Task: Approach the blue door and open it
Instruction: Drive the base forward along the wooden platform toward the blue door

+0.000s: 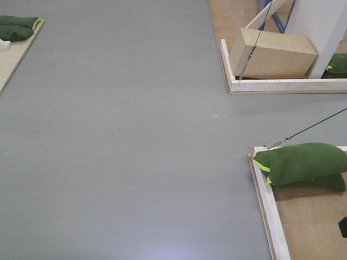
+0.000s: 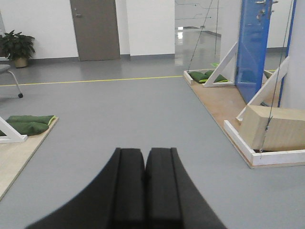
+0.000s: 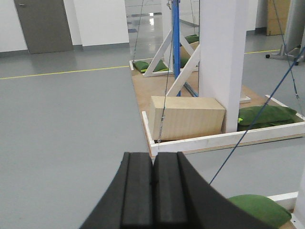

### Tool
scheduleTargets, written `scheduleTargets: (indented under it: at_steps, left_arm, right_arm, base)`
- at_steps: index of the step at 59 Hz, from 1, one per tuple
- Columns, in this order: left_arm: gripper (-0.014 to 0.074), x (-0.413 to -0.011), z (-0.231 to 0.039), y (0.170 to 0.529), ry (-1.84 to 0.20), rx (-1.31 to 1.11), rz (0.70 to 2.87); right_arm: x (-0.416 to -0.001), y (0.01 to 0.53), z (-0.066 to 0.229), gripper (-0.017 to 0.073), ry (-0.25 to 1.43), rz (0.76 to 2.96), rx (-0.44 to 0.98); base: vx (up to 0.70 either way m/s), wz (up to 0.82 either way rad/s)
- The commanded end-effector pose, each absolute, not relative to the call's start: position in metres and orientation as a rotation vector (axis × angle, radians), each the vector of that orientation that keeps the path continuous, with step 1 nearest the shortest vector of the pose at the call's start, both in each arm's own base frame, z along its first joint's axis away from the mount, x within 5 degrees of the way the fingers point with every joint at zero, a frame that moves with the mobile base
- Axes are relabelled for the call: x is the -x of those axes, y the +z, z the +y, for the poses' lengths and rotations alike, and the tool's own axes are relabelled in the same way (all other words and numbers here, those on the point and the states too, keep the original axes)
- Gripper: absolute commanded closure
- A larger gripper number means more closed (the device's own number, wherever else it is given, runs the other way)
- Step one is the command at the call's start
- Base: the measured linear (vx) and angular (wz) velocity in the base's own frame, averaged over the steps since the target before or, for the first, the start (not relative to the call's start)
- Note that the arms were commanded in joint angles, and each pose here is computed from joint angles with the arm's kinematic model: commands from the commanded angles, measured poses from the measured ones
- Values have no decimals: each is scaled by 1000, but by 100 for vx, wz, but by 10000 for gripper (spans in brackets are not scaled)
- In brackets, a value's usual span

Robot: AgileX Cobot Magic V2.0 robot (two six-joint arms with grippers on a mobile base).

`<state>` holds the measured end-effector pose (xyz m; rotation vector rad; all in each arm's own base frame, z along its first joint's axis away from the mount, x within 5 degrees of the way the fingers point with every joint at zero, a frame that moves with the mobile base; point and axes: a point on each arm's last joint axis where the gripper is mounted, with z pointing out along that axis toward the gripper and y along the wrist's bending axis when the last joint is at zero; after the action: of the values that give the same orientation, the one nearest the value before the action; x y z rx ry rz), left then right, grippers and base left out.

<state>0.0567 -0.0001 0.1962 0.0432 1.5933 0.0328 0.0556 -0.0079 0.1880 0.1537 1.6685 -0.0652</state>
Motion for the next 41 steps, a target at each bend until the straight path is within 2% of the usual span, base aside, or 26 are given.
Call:
scheduleTargets:
  at_steps: [1, 41]
  left_arm:
    - [521, -54, -1, 214, 17, -44, 1466]
    - [521, -54, -2, 214, 1, -57, 1466]
  right_arm:
    - [-55, 196, -8, 561, -79, 1572, -138]
    - [-55, 196, -8, 561, -76, 1572, -135]
  base:
    - [22, 10]
    - [28, 2]
